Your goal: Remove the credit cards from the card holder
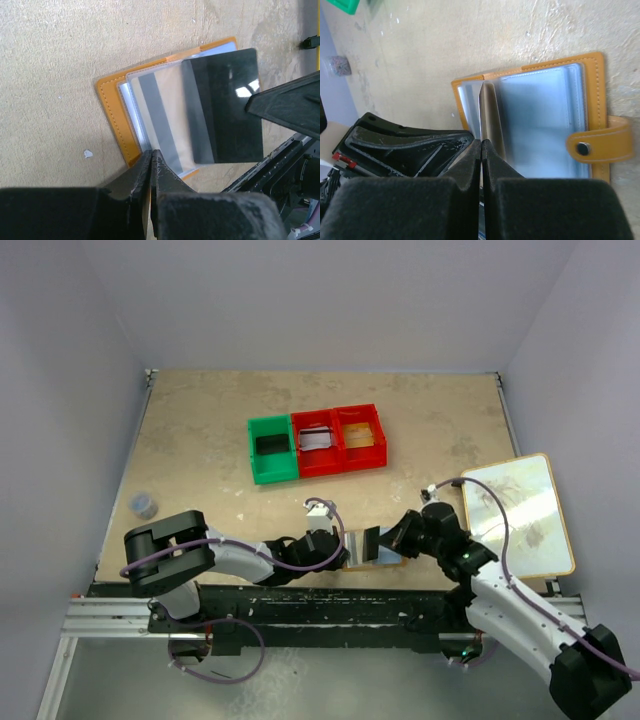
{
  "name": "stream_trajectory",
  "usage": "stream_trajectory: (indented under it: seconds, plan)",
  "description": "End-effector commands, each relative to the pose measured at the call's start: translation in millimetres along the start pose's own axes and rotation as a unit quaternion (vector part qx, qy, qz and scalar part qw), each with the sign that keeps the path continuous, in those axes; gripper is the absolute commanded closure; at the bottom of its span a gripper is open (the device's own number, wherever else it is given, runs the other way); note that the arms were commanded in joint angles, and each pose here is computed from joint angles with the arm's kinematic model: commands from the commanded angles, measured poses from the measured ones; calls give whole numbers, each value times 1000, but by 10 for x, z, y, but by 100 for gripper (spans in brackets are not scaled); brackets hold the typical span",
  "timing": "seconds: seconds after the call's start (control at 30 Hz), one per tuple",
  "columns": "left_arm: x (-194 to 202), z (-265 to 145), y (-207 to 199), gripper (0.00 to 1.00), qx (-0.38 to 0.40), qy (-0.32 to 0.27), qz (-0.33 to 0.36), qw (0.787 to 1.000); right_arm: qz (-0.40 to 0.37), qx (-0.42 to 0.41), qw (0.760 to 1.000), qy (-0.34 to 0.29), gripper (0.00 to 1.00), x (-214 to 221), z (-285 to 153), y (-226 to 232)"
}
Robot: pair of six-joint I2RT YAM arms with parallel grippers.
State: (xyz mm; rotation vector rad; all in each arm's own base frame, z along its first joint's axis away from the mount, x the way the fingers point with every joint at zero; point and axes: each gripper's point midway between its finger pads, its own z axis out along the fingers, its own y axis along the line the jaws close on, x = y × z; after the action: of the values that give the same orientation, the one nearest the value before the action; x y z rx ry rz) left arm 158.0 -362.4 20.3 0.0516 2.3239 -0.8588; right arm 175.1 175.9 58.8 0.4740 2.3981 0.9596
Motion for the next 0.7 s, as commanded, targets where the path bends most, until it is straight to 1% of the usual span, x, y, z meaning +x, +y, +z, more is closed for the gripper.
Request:
stream_trajectory:
  seconds: [0.0,0.17,0.3,0.43,0.53,0.67]
  plan:
    - [201,-26,354,100,-59,30,32,997,-26,27,999,-26,100,-176,-102,31]
    - [146,-66,320,100,-55,22,29,998,-53,20,997,-49,100,-325,-235,190]
    - [-3,-153,236,100,-45,-1,21,999,-98,-2,993,-71,100,-500,-346,436]
    - [-265,-313,194,95,-49,-43,15,998,-157,-22,984,-80,100,-617,-372,617]
    - [-424,-444,236,92,-64,-71,12,995,-204,-48,972,-103,100,-754,-347,790]
    - [-596,-606,344,83,-88,-100,10,991,-245,-94,960,-98,100,-765,-259,993]
